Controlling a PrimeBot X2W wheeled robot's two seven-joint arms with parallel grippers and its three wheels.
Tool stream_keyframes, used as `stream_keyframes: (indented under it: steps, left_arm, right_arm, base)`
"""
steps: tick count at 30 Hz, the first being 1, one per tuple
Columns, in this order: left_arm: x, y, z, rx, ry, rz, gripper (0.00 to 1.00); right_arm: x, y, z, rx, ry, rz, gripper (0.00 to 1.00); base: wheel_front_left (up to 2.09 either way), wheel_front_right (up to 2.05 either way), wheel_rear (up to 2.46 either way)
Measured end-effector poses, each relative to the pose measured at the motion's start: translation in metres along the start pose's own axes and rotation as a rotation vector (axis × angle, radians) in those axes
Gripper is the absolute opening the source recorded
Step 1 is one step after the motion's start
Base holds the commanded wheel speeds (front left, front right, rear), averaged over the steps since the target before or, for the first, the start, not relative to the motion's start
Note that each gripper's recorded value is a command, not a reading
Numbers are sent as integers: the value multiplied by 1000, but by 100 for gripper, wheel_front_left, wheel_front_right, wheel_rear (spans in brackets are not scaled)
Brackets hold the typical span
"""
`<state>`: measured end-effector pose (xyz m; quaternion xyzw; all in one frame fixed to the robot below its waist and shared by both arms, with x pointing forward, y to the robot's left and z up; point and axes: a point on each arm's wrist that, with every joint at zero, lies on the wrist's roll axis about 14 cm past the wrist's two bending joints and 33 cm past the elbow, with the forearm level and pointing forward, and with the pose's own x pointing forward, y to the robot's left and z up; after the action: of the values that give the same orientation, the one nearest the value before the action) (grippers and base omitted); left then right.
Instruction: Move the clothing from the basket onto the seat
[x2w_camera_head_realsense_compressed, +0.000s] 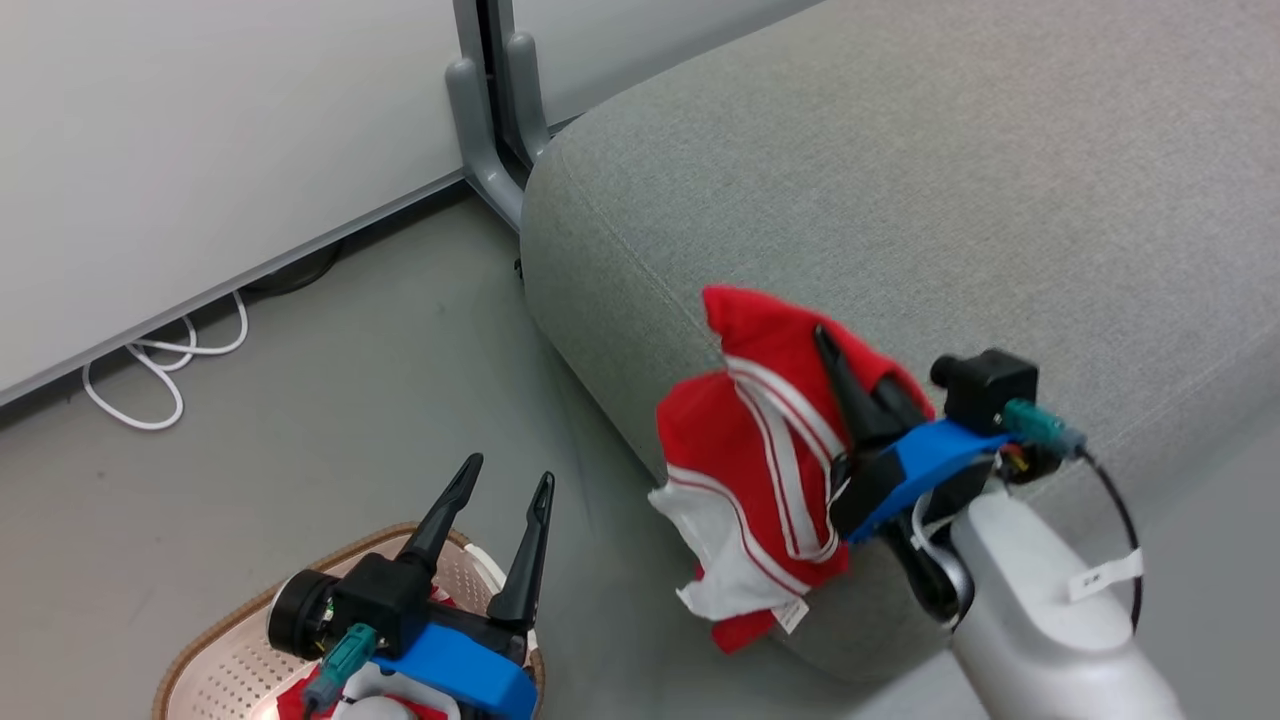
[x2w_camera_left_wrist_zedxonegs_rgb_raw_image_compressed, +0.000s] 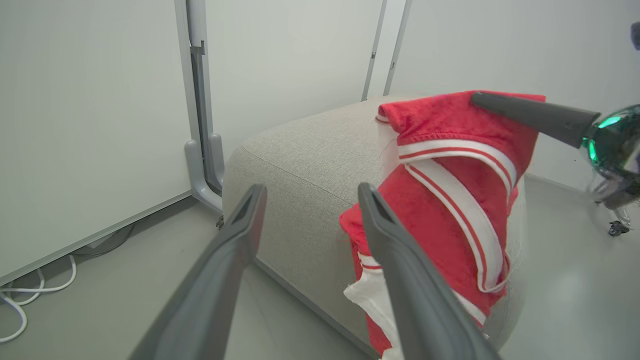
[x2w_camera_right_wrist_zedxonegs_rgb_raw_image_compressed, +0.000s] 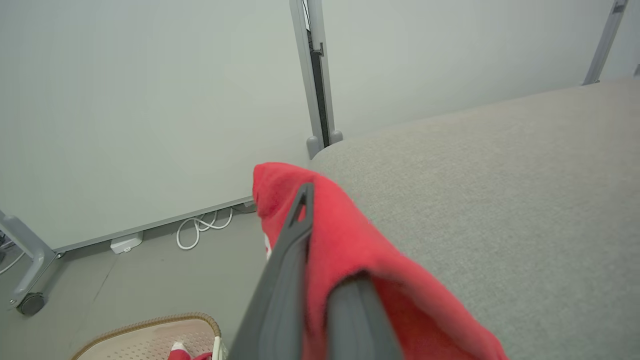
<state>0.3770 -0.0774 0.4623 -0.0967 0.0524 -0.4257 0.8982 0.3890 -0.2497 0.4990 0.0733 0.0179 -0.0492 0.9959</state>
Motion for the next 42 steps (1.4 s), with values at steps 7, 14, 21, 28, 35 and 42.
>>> stream_keyframes:
  steps: [7, 14, 21, 28, 35, 42]
  left_arm:
    - [8, 16, -4, 16, -2, -14, 100]
    - [18, 49, -12, 25, -13, -4, 100]
    - [29, 85, -30, 26, -17, 8, 100]
    - [36, 113, -53, 23, -12, 8, 100]
    - [28, 125, -81, -8, 36, 30, 100]
    - [25, 130, -84, -8, 47, 45, 100]
  right_arm:
    - [52, -37, 75, -81, -128, -42, 0]
    - [98, -85, 152, -177, -249, -128, 0]
    - [135, -122, 170, -221, -303, -229, 0]
    - [162, -157, 83, -228, -128, -328, 0]
    - [164, -169, -27, -256, 110, -367, 0]
    - [163, -172, -48, -255, 150, -383, 0]
  base:
    - [0, 0, 0]
    - [0, 0, 0]
    - [0, 0, 0]
    - [0, 0, 0]
    - [0, 0, 0]
    - [0, 0, 0]
